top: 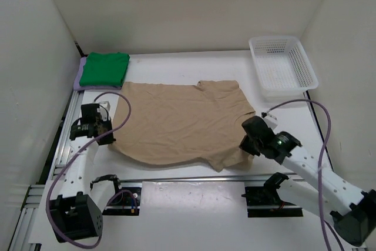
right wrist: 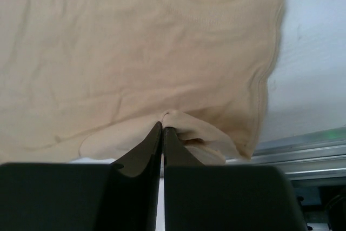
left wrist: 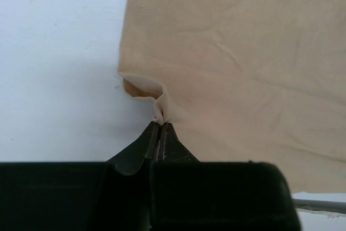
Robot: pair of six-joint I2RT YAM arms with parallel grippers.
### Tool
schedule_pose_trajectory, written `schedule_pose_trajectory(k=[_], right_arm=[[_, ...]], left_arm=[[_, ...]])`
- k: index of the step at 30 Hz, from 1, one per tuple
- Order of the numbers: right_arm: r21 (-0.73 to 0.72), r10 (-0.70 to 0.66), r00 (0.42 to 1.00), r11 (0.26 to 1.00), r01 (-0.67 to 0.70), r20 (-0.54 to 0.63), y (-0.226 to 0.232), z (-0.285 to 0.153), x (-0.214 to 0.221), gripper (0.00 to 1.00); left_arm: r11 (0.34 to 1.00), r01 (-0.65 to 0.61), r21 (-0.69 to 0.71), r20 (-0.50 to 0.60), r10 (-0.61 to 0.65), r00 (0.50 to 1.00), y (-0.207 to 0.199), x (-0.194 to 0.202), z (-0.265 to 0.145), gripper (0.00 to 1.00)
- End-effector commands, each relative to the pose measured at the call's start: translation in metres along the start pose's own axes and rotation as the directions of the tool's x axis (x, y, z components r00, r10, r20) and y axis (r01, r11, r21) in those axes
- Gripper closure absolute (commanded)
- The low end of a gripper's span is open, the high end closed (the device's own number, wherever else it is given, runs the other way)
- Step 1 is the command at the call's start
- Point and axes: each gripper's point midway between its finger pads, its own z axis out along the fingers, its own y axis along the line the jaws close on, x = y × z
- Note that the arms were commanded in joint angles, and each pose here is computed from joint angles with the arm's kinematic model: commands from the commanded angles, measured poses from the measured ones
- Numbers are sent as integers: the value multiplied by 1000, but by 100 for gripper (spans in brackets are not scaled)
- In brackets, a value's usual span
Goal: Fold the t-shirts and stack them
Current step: Fold the flattened tshirt in 1/3 of the way
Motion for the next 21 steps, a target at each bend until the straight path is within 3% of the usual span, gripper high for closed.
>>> schedule_pose_trajectory(k=[1, 11, 21], right_arm=[[38, -64, 996, 997, 61, 65, 13, 4, -36, 100], [72, -120, 993, 990, 119, 18, 28, 59, -97, 100], [101, -183, 981, 977, 189, -66, 37, 100, -117, 100]], left_arm=[[999, 30, -16, 60, -29, 998, 9, -33, -3, 90], [999, 39, 34, 10, -39, 999, 6, -114, 36, 90], [999, 46, 23, -87, -44, 995, 10, -119, 80, 90]])
